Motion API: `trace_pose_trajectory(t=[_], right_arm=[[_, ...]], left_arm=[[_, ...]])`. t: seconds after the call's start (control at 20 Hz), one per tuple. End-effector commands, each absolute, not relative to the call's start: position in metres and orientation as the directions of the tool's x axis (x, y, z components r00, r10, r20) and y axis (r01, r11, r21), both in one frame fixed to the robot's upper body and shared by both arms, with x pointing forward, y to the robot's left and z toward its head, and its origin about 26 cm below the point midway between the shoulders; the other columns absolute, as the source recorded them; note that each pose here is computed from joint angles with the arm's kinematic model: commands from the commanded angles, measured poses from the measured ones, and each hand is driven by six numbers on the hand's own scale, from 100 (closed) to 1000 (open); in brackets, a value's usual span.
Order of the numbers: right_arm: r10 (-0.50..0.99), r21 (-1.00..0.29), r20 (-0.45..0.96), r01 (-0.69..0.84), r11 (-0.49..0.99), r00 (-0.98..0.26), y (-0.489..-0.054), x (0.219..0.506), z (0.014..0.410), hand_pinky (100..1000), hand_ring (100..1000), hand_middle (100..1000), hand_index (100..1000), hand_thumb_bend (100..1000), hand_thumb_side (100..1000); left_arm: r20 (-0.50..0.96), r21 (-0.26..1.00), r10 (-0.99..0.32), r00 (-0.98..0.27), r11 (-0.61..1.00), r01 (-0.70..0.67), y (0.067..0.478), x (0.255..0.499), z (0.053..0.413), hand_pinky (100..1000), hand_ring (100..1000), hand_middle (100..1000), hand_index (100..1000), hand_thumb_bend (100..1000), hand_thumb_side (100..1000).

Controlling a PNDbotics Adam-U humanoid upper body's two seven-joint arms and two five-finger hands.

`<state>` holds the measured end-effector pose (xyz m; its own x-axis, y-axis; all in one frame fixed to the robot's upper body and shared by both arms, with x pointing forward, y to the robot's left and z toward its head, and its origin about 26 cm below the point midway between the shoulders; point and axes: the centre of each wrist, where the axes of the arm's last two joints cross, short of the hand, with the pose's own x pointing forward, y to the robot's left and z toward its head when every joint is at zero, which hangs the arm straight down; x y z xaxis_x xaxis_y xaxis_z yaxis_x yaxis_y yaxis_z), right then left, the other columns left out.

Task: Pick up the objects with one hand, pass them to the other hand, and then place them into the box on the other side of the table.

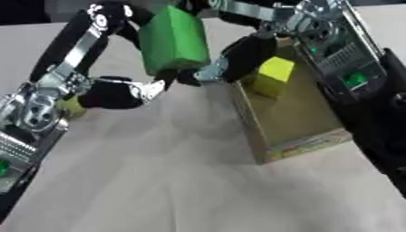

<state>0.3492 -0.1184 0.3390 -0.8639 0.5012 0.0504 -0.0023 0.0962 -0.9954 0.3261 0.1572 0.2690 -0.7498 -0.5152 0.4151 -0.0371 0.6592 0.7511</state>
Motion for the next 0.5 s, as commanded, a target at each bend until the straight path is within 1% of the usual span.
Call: trace_pose_trajectory(t=[0.05,0.25,0.5], right_arm=[[0.501,-0.993,0.029,0.032,0.112,-0.865,-0.1224,0.3433,0.3499,940,813,769,825,446,442],[0.505,-0.989,0.055,0.024,0.148,-0.861,-0.1231,0.3429,0.3498,923,789,736,800,412,378],[0.509,-0.980,0.091,0.013,0.197,-0.856,-0.1235,0.3419,0.3495,913,774,717,784,393,339]], left_arm=[[0.387,0.746,-0.510,-0.768,0.663,-0.065,0.1588,0.3223,0.2802,711,540,456,570,100,163],[0.385,0.749,-0.512,-0.768,0.659,-0.063,0.1585,0.3221,0.2801,712,541,456,571,100,164],[0.395,0.757,-0.519,-0.758,0.651,-0.051,0.1586,0.3233,0.2784,713,541,456,571,100,171]])
